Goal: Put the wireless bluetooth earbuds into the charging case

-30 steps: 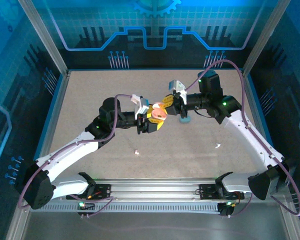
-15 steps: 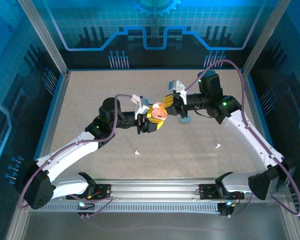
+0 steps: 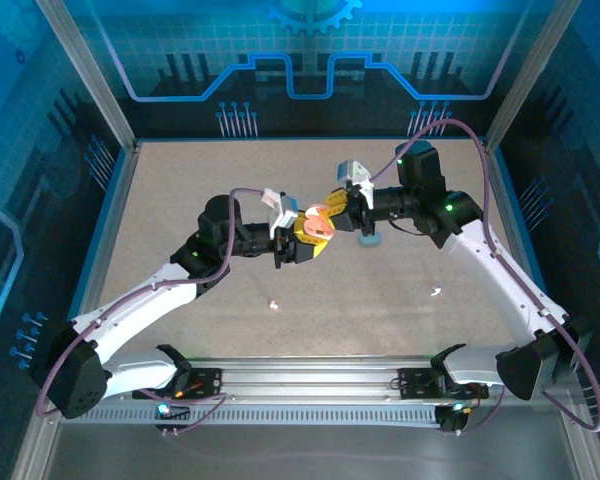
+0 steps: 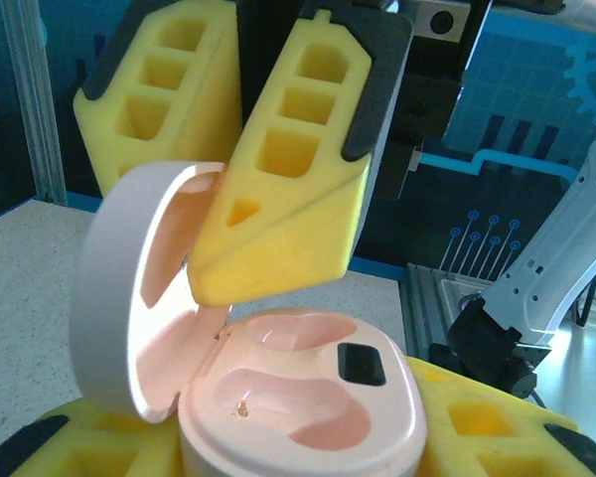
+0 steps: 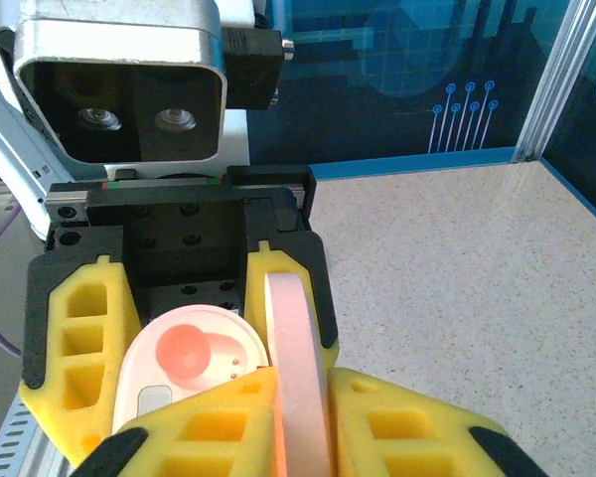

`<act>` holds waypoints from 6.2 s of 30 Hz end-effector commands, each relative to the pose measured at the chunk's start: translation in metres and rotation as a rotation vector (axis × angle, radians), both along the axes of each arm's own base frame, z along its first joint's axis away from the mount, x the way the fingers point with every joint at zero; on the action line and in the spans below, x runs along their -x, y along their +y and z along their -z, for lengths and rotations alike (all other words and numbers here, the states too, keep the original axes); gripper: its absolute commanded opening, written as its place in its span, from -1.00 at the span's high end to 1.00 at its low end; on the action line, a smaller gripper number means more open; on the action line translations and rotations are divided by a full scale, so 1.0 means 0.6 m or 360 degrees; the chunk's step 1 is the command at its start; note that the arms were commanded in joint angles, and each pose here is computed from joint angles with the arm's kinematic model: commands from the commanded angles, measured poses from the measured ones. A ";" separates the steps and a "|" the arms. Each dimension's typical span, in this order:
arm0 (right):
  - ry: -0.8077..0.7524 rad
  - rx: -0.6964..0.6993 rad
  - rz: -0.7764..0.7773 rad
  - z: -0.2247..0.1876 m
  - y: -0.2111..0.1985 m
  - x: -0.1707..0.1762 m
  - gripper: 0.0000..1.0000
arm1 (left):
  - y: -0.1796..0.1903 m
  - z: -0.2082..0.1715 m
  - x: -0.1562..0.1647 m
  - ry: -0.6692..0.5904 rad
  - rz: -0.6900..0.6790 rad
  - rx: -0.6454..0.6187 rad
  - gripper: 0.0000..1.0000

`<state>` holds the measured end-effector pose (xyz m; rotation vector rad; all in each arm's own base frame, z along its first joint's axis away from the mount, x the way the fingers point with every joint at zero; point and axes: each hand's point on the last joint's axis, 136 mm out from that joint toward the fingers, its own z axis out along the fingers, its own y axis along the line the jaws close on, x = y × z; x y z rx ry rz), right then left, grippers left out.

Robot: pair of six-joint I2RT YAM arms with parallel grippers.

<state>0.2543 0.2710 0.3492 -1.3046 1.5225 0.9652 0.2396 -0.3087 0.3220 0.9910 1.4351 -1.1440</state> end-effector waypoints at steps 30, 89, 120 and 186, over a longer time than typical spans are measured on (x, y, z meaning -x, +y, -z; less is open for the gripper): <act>0.1642 0.0108 0.1335 0.235 -0.140 -0.232 0.19 | 0.096 -0.040 -0.019 -0.0228 -0.0522 0.0228 0.31; 0.1586 0.1424 0.1327 0.521 0.034 -0.186 0.67 | 0.113 -0.053 -0.001 -0.0268 -0.0553 0.0223 0.29; 0.1484 0.1861 0.1220 0.556 -0.040 -0.034 0.56 | 0.111 -0.055 0.000 -0.0258 -0.0542 0.0243 0.29; 0.2065 -0.0128 0.0073 0.113 0.001 -0.049 0.63 | 0.133 -0.006 -0.048 -0.0240 -0.0703 0.0188 0.28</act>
